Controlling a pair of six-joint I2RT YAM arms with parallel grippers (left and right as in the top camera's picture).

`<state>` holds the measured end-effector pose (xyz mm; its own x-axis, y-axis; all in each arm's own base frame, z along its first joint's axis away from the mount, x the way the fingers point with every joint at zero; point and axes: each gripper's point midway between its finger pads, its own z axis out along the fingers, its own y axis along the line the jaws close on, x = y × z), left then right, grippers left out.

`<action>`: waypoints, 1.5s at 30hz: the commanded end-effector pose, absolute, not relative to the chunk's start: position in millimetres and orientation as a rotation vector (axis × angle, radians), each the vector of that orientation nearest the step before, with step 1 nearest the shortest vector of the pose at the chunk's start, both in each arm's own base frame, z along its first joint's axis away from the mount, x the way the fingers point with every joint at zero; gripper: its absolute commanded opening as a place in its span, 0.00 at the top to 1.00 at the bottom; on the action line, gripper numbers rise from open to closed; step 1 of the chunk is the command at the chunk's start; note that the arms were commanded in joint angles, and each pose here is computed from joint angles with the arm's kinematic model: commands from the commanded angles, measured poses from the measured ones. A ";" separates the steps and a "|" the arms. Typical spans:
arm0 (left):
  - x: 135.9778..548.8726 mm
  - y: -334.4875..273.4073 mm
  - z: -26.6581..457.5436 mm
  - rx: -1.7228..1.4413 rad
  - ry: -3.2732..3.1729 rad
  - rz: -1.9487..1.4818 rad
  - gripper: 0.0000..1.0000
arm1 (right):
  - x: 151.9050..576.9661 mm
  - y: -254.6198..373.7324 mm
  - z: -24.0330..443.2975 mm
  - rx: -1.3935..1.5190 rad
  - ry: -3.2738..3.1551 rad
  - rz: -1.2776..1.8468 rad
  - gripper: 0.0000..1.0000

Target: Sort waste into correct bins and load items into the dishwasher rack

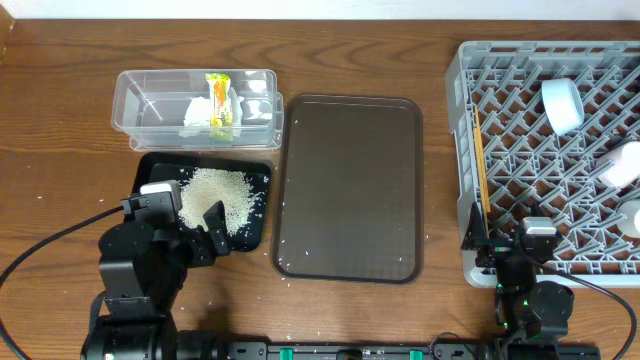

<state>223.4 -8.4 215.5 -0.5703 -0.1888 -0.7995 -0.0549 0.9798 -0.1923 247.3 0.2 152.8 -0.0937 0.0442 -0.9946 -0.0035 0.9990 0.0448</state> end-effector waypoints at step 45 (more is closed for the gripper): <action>244.2 -3.3 139.2 -0.060 1.715 -0.099 0.04 | 247.1 -0.2 151.9 0.036 1.666 0.035 0.01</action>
